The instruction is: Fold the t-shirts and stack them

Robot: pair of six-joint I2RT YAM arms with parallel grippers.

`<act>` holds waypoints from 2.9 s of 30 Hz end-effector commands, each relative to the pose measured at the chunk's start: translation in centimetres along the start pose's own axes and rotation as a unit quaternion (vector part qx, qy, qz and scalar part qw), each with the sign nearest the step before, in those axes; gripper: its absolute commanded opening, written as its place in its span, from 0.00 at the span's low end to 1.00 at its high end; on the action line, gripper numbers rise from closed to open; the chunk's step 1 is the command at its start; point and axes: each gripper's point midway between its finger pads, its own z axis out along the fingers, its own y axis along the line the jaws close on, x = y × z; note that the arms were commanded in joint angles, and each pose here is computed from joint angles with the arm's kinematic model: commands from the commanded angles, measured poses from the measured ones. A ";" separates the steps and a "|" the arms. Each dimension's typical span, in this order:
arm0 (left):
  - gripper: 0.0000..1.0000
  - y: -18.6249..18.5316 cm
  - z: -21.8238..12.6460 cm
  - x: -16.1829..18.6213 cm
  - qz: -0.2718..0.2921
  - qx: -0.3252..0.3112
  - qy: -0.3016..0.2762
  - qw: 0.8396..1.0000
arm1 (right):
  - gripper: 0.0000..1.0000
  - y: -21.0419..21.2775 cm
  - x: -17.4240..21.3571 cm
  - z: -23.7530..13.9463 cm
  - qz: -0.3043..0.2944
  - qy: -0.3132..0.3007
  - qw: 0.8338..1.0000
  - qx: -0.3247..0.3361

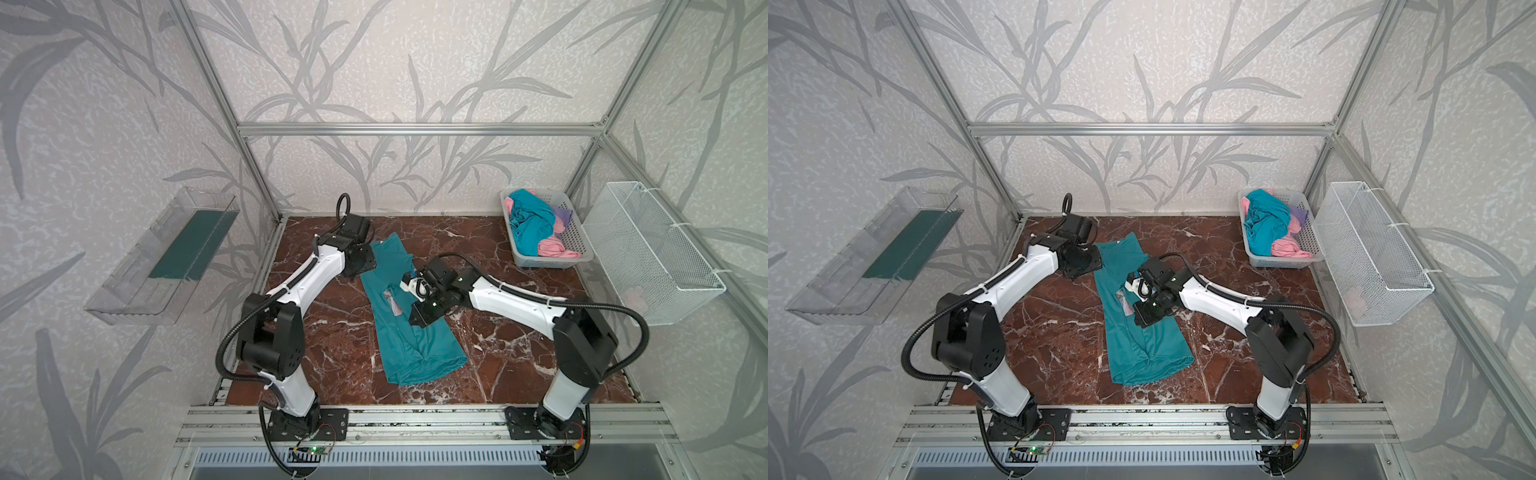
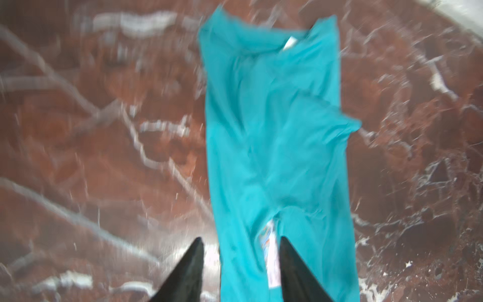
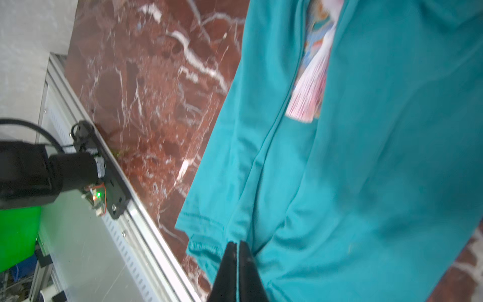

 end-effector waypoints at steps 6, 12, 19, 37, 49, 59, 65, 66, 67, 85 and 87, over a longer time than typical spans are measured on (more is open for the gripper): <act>0.44 1.9 1.5 10.7 -0.037 0.017 0.055 0.998 | 0.15 -3.1 -8.0 5.3 0.038 -0.038 0.998 0.012; 0.48 1.0 3.1 15.6 -0.046 0.044 0.092 0.994 | 0.20 -4.9 -9.7 8.4 0.029 -0.020 0.999 0.038; 0.47 1.3 4.4 18.1 -0.053 0.041 0.119 0.991 | 0.28 -4.8 -10.5 9.7 0.035 -0.020 0.999 0.025; 0.01 5.8 6.2 22.4 -0.078 -0.027 0.166 0.983 | 0.09 -4.3 -11.1 10.8 0.032 -0.033 0.998 0.036; 0.00 9.4 6.8 25.8 -0.091 -0.078 0.200 0.973 | 0.06 -7.1 -13.4 8.0 0.049 -0.067 0.994 0.068; 0.20 7.6 6.7 24.7 -0.086 -0.060 0.204 0.973 | 0.24 -5.6 -13.3 6.5 0.048 -0.078 0.995 0.031; 0.39 5.8 1.9 17.5 -0.033 -0.094 0.136 0.986 | 0.35 -4.8 -10.8 1.9 0.046 -0.102 0.993 0.042; 0.39 5.5 1.0 15.8 -0.026 -0.098 0.117 0.988 | 0.35 -5.2 -10.2 1.0 0.049 -0.107 0.992 0.053; 0.40 5.1 0.3 14.0 -0.025 -0.096 0.098 0.990 | 0.35 -6.0 -9.3 0.4 0.055 -0.107 0.990 0.067; 0.34 -4.1 9.3 1.3 -0.044 0.006 0.068 0.997 | 0.07 -11.6 6.6 -2.4 0.101 -0.019 0.978 0.180; 0.34 -4.5 10.4 1.2 -0.042 0.007 0.073 0.996 | 0.07 -11.6 7.6 -2.6 0.104 -0.014 0.978 0.180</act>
